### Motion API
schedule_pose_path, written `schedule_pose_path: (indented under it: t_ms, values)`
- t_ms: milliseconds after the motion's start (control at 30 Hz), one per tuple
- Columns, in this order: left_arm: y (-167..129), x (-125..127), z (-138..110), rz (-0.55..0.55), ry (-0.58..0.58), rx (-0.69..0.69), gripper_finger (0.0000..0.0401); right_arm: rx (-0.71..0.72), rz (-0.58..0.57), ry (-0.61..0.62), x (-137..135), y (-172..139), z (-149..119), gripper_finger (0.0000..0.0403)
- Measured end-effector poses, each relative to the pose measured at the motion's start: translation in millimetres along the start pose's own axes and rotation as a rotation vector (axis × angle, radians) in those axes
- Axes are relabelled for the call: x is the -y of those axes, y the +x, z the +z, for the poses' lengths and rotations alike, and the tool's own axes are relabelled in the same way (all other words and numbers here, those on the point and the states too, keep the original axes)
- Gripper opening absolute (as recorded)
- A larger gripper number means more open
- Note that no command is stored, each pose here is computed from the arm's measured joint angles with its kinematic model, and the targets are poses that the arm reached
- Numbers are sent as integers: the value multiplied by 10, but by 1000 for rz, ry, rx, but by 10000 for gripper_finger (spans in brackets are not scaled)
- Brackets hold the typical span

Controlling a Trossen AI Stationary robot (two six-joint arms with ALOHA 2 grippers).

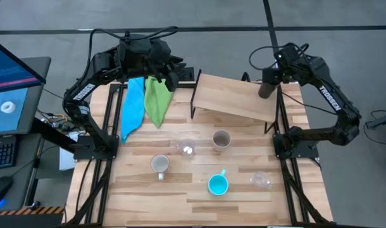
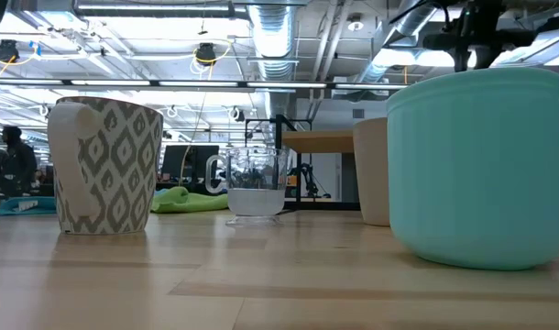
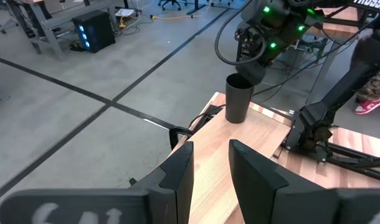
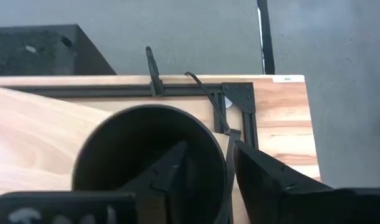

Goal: Stack small to large cups/mugs on shelf
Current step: Put the white cup on the shelf

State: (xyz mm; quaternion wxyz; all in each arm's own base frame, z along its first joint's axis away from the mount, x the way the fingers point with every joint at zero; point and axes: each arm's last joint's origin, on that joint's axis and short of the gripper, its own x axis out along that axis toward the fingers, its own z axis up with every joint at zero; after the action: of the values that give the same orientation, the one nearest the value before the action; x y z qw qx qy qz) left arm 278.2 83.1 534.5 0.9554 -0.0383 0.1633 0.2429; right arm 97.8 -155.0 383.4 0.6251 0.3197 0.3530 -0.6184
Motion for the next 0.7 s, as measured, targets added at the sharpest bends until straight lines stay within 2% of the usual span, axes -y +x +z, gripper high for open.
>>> schedule_pose_path:
  t_ms: [233,433,567,700]
  values:
    - [0,13,3,-47,-1,0,92,120,60,46,71,-271,69,166]
    - [25,103,-6,-240,26,-11,92,230,227,42,193,-733,110,162]
    - [173,242,-142,-297,4,-117,92,311,322,32,300,-1083,41,160]
    - [445,417,-391,-277,-47,-280,92,382,408,15,432,-1377,-88,160]
